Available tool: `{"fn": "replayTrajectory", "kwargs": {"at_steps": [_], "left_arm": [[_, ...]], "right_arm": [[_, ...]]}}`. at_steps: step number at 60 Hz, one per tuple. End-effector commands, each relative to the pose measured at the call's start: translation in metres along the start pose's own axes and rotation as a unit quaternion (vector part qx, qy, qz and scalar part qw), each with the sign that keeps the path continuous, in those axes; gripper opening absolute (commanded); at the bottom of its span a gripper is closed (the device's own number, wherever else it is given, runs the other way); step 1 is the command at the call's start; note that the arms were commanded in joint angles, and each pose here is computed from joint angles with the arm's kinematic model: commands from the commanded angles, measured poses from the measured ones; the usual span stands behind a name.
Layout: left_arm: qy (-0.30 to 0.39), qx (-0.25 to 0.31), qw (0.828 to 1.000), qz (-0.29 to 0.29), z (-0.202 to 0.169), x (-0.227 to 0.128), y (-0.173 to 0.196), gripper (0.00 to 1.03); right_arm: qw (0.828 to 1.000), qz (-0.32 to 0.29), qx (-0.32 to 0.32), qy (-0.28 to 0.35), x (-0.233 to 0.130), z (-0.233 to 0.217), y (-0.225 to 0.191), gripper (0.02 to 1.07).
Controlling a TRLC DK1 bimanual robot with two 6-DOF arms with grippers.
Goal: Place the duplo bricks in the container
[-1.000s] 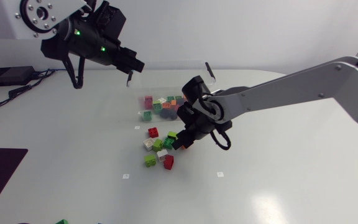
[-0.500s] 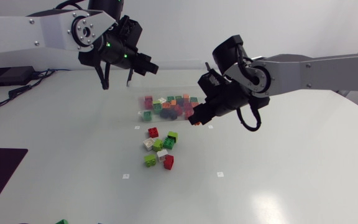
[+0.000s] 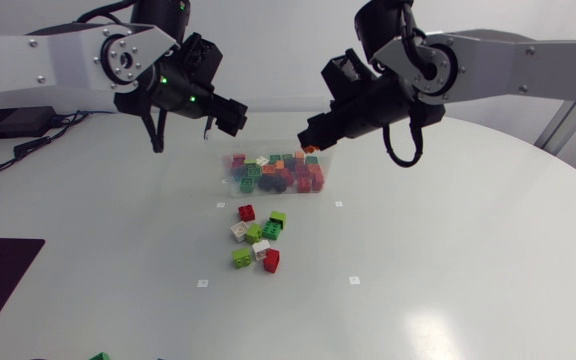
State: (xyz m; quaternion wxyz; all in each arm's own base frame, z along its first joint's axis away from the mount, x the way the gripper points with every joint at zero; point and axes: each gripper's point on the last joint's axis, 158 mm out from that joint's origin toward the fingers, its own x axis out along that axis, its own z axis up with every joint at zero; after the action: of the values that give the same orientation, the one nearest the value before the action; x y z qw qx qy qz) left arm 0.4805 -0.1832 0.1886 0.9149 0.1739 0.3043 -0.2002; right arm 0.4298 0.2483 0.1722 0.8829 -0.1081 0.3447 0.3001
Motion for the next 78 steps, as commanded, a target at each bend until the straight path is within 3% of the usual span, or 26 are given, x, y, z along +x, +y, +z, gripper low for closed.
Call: {"fn": "replayTrajectory", "kwargs": {"at_steps": [1,11,41,44,52,55,78], "left_arm": [[-0.01,0.022,1.0,0.005,-0.004,-0.026,0.003,0.97],[0.003,0.061,0.998,-0.032,-0.028,-0.051,-0.016,0.96],[0.081,0.17,0.974,-0.129,-0.126,-0.055,-0.08,0.96],[0.092,0.181,0.969,-0.139,-0.138,-0.052,-0.087,0.96],[0.132,0.209,0.954,-0.169,-0.173,-0.041,-0.107,0.96],[0.143,0.213,0.95,-0.177,-0.181,-0.038,-0.113,0.96],[0.176,0.267,0.924,-0.209,-0.22,-0.009,-0.131,0.96]], "right_arm": [[1.0,-0.002,0.017,-0.006,0.006,0.013,-0.005,0.3],[0.999,-0.006,0.023,-0.026,0.013,0.034,-0.01,0.3],[0.996,-0.028,0.059,-0.055,0.056,0.056,-0.041,0.3],[0.996,-0.032,0.06,-0.052,0.06,0.054,-0.044,0.4],[0.996,-0.045,0.059,-0.051,0.063,0.056,-0.047,0.83],[0.996,-0.047,0.059,-0.053,0.06,0.059,-0.047,0.92],[0.996,-0.038,0.045,-0.074,0.005,0.062,-0.021,0.97]]}}
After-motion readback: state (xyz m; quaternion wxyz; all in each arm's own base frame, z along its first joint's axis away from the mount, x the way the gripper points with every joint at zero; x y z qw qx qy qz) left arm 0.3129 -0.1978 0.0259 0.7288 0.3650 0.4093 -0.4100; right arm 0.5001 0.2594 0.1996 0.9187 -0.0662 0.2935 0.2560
